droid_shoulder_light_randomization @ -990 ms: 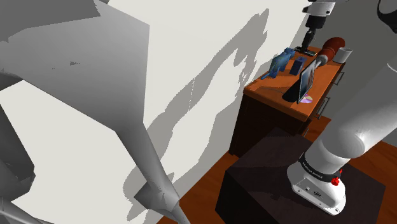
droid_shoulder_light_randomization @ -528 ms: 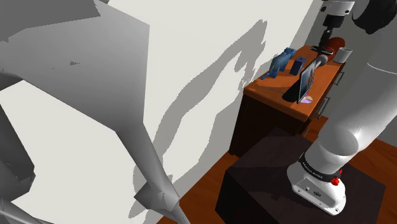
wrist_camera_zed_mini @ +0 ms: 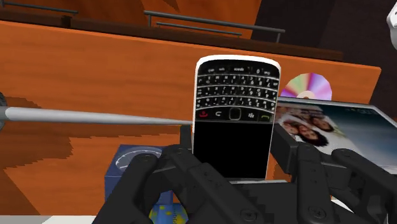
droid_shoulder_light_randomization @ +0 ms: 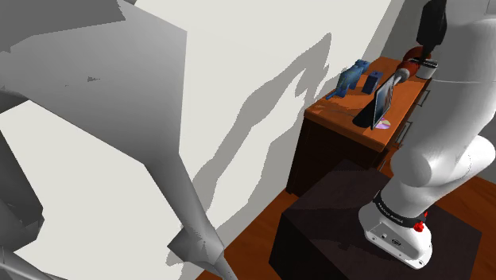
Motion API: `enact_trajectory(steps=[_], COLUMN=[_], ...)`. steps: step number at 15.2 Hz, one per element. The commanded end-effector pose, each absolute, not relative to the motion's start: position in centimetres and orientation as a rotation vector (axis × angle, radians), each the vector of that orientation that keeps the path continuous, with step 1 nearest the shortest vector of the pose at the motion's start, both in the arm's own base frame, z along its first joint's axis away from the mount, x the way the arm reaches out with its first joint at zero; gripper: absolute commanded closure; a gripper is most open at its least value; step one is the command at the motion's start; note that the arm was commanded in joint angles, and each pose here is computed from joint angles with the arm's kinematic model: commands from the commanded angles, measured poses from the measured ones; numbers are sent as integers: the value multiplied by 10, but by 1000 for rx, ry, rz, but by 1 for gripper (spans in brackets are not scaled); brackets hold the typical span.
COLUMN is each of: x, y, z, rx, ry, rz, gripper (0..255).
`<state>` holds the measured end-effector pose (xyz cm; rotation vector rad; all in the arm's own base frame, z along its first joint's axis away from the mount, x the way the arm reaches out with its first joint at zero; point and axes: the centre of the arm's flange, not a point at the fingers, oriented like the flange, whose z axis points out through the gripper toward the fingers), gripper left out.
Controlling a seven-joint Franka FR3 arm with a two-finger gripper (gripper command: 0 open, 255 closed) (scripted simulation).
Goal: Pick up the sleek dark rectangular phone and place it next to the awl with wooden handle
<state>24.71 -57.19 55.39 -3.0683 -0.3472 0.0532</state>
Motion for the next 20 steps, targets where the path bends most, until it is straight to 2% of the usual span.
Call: enact_trajectory(steps=[1, 4, 20], x=[233, 214, 214], y=[-597, -627, -627], z=[551, 551, 467], rx=[-3067, -3067, -3067], ry=[-352, -352, -352], rz=[51, 51, 51], gripper=[255, 255, 255])
